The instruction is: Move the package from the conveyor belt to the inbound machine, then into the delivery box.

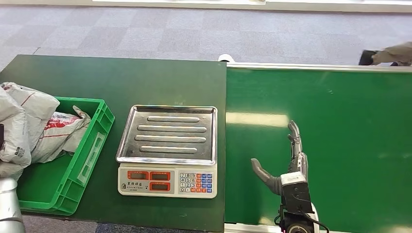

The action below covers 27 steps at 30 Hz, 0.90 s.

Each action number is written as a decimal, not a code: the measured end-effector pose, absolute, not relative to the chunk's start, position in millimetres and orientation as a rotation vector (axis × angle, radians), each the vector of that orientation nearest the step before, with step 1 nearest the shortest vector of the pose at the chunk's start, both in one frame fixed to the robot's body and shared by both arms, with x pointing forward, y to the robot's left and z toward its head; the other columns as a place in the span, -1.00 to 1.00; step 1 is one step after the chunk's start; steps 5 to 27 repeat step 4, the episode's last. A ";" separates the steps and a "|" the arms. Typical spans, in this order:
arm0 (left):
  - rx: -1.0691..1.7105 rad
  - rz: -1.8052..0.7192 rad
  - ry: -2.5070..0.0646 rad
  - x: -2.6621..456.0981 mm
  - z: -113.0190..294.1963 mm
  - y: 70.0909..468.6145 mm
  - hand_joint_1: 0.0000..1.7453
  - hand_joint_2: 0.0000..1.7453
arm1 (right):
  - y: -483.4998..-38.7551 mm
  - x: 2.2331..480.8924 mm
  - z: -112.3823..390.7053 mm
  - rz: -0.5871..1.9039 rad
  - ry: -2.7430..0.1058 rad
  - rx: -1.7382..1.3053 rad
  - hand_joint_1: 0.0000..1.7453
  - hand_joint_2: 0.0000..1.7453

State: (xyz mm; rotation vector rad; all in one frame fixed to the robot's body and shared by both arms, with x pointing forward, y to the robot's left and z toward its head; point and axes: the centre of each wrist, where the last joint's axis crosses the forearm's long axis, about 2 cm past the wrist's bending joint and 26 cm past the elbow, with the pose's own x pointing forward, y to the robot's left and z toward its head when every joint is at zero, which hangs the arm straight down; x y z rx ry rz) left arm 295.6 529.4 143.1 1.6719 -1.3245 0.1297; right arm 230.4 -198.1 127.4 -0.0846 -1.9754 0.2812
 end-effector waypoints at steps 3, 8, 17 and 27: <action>1.663 0.140 -1.320 296.2 142.1 529.4 -1.00 1.00 | -198.0 230.9 127.8 0.284 -1.975 -0.081 -1.00 1.00; 1.661 0.143 -1.320 296.3 142.0 529.3 -1.00 1.00 | -198.0 231.0 127.9 0.284 -1.976 -0.081 -1.00 1.00; 1.661 0.143 -1.320 296.3 142.0 529.3 -1.00 1.00 | -198.0 231.0 127.9 0.284 -1.976 -0.081 -1.00 1.00; 1.661 0.143 -1.320 296.3 142.0 529.3 -1.00 1.00 | -198.0 231.0 127.9 0.284 -1.976 -0.081 -1.00 1.00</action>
